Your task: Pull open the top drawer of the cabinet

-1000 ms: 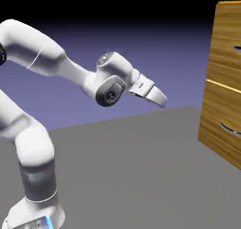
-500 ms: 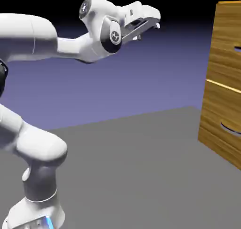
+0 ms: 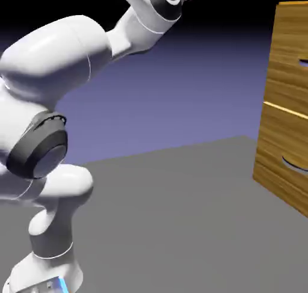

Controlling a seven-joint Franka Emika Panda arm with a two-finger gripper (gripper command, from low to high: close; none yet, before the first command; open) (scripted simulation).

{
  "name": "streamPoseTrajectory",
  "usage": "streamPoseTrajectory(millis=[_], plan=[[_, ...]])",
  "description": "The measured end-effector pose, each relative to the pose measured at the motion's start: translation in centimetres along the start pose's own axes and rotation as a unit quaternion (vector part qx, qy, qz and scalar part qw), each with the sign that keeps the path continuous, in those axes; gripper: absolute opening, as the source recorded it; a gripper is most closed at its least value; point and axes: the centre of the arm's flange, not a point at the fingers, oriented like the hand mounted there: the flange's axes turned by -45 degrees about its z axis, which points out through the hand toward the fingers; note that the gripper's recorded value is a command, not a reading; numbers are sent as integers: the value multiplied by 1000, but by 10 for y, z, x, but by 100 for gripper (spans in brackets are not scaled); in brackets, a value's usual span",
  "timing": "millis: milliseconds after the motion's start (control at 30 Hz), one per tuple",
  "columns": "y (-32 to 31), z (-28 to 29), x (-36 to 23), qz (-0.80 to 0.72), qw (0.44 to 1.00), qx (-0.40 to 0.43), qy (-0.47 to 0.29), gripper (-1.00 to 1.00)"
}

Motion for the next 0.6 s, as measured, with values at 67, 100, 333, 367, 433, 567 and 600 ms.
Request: streamPoseTrajectory(millis=[67, 100, 333, 367, 433, 567, 600], plan=[[13, 9, -13, -14, 1000, -14, 2, 0], [18, 14, -19, -21, 1000, -20, 2, 0], [36, 69, -78, -68, 996, -54, -18, 0], [35, 80, -87, -75, 995, -57, -23, 0], [31, 102, -105, -90, 993, -62, -35, 0], [12, 151, -142, -125, 988, -64, -63, 0], [5, 164, -150, -135, 986, -63, -70, 0]])
